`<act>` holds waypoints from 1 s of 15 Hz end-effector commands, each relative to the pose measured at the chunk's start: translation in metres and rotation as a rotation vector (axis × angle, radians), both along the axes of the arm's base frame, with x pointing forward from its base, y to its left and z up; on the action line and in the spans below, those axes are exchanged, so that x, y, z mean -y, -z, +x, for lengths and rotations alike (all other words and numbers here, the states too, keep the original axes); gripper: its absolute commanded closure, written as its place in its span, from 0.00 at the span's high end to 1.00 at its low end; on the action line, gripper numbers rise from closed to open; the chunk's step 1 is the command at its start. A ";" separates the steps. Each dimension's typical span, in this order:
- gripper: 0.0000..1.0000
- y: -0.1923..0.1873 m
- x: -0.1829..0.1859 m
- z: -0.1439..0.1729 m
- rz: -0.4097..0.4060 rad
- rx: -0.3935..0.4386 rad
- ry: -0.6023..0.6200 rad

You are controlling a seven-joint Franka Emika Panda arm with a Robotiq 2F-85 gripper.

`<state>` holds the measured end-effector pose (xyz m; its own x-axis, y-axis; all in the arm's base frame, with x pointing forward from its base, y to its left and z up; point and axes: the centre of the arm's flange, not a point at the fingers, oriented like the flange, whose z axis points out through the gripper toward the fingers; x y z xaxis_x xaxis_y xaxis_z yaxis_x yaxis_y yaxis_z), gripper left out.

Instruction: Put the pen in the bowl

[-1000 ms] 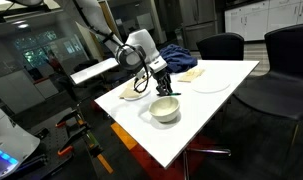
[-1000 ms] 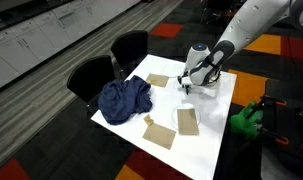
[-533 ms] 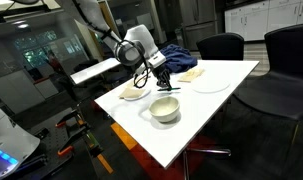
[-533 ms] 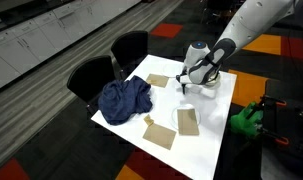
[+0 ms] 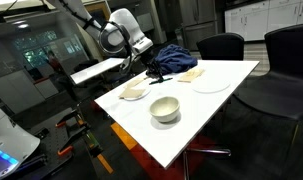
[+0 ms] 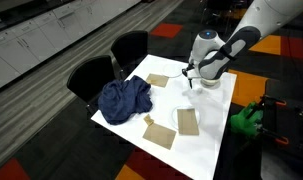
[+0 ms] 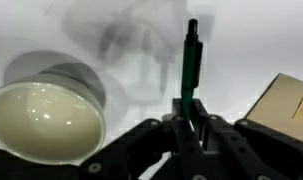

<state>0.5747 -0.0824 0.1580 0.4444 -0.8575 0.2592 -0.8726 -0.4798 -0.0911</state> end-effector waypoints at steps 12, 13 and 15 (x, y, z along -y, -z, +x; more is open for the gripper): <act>0.03 -0.074 0.042 -0.117 -0.159 -0.044 0.101; 0.03 -0.075 0.047 -0.117 -0.172 -0.034 0.102; 0.03 -0.070 0.057 -0.116 -0.177 -0.021 0.109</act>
